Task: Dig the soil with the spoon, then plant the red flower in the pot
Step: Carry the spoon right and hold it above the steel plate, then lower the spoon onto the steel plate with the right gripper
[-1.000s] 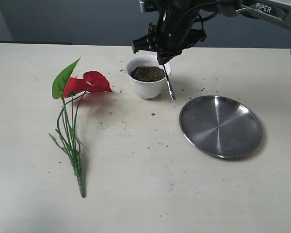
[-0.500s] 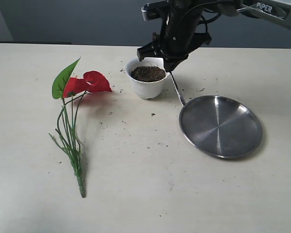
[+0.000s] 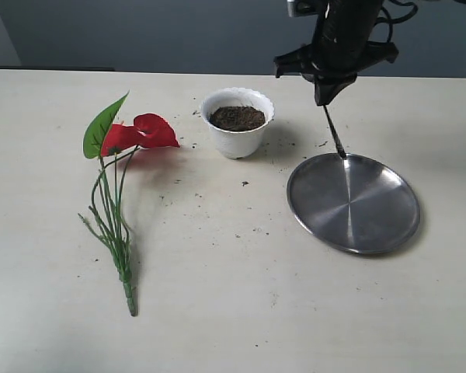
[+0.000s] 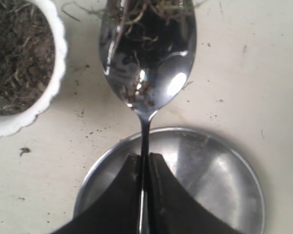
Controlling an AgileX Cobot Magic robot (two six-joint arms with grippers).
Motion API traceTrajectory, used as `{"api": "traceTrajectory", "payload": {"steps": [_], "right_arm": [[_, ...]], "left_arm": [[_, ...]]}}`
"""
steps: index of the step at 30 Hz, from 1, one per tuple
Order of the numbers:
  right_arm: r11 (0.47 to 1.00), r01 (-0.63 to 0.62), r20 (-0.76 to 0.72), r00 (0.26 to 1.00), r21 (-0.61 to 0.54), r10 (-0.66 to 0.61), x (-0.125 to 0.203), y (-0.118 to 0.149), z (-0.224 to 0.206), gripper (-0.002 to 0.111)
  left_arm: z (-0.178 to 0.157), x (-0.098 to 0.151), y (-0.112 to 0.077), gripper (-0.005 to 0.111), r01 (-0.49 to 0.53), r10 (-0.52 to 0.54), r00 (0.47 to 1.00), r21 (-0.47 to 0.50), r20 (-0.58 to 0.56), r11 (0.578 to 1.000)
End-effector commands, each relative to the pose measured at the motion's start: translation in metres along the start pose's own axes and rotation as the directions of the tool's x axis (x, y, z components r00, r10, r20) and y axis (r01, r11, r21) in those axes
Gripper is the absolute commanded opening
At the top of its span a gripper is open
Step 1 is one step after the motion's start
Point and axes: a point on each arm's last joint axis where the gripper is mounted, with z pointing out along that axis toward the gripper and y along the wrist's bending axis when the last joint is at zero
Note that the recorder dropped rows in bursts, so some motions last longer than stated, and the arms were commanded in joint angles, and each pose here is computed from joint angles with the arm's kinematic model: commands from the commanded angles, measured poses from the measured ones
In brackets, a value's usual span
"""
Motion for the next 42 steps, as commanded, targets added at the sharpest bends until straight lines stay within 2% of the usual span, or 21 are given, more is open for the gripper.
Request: {"api": "traceTrajectory", "payload": {"steps": [1, 20, 24, 31, 36, 42], "right_arm": [[0.999, -0.037, 0.011, 0.999, 0.007, 0.037, -0.001, -0.017, -0.011, -0.001], [0.999, -0.05, 0.03, 0.998, 0.011, 0.049, 0.0, -0.024, -0.02, -0.001], [0.998, -0.068, 0.013, 0.998, 0.017, 0.067, 0.003, -0.032, -0.018, -0.001], [0.994, -0.099, -0.117, 0.988, 0.038, 0.103, 0.042, -0.049, 0.0, -0.001], [0.994, -0.103, -0.144, 0.984, 0.03, 0.106, 0.067, -0.049, 0.016, -0.001], [0.985, -0.166, -0.173, 0.973, -0.046, 0.156, 0.088, -0.04, 0.042, -0.001]], "left_arm": [[0.0, 0.001, -0.001, 0.0, 0.007, -0.007, 1.0, 0.011, 0.005, 1.0], [0.0, 0.001, -0.001, 0.0, 0.007, -0.007, 1.0, 0.011, 0.005, 1.0], [0.0, 0.001, -0.001, 0.0, 0.007, -0.007, 1.0, 0.011, 0.005, 1.0], [0.0, 0.001, -0.001, 0.0, 0.007, -0.007, 1.0, 0.011, 0.005, 1.0], [0.0, 0.001, -0.001, 0.0, 0.007, -0.007, 1.0, 0.011, 0.005, 1.0], [0.0, 0.001, -0.001, 0.0, 0.007, -0.007, 1.0, 0.011, 0.005, 1.0]]}}
